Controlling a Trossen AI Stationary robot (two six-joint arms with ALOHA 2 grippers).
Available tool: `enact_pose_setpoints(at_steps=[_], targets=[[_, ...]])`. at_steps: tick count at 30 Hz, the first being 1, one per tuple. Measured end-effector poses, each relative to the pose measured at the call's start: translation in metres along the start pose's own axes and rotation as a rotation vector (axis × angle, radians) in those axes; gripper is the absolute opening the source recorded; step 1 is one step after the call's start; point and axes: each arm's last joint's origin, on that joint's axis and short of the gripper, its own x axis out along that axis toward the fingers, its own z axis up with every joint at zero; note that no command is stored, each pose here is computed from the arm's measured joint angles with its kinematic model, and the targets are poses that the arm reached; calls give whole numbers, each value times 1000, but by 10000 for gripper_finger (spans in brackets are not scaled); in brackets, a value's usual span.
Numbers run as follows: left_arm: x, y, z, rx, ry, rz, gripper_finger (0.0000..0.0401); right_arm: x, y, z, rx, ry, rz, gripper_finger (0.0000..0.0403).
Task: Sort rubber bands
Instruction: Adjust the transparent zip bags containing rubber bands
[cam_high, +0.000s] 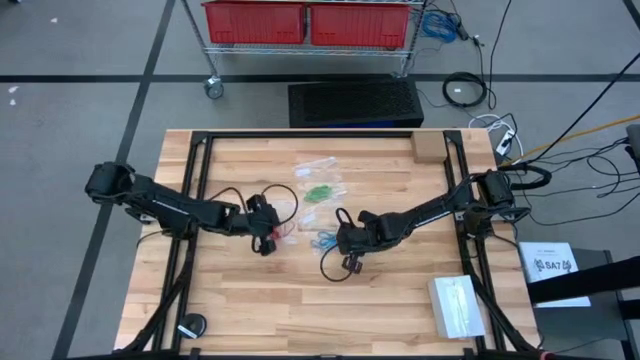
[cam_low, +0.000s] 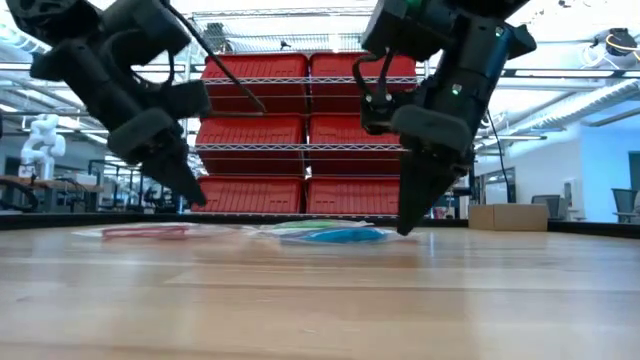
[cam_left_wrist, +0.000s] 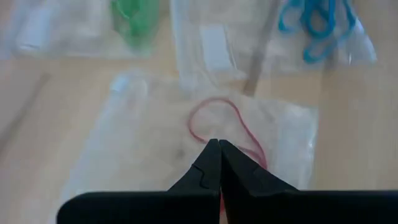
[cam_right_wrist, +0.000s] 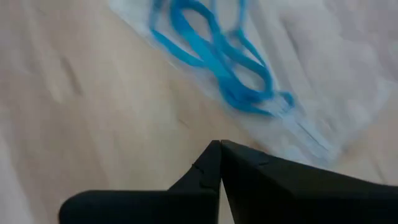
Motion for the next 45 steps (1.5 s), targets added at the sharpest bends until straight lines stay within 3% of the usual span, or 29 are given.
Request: enact_pose_setpoints(at_steps=[5,15,21,32,39,45], targets=[[11,-7,-8,54,69,-68,2,-4,10,4,-44,-49,33,0],[6,-14,-16,117,120,-69,2,-4,-19,13,-118,2,-133,0],[-3,-12,-9,59,50,-37,2,2,-31,11,-101,17,-158,0],[-6,-16,9,19,-128,-97,2,6,-7,-7,83,-12,12,0],[-6,-11,24,1,-246,-100,2,-3,7,5,21,-78,30,0],[-3,-5,34,7,-325,-97,2,-20,-13,32,-45,-154,-39,0]])
